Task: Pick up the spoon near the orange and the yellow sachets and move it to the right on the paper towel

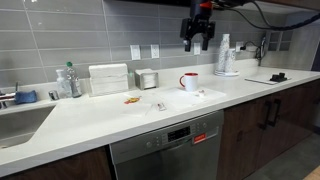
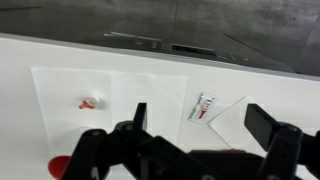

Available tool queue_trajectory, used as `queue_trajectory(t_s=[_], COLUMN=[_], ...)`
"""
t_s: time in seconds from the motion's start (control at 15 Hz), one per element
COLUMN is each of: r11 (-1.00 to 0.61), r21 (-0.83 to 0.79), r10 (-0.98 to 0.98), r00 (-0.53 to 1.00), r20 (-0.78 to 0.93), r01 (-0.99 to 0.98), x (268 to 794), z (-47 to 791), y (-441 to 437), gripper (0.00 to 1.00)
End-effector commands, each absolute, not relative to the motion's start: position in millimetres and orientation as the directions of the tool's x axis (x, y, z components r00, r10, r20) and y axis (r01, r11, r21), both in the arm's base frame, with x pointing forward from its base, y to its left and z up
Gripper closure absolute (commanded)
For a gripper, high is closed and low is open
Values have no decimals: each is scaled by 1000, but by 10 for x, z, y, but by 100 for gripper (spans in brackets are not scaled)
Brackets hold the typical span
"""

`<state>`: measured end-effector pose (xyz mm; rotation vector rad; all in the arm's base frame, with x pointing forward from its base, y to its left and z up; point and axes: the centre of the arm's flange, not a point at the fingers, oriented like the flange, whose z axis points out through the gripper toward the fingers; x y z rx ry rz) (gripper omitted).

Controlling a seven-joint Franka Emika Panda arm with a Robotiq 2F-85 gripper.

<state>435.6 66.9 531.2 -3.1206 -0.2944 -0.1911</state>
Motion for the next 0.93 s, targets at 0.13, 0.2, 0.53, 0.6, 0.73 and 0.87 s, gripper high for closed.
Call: queue_trajectory(t_s=[0.13,0.2,0.53,0.6,0.73,0.87], r11=[-886,-862,-811,-806,-808,-809], r21=[53,66,150,150,147,153], r10=[463,505,574,579,577,576], r00=[886,863,819,815,817,818], r20=[39,26,12,5,2,14], r01=[460,502,566,572,571,567], x=[4980,5075,5142,5225,5243,5223], z=[5115,5041,4845,4782,4761,4836], y=[1647,1824,2075,2126,2122,2108], gripper=[0,0,0,0,0,0])
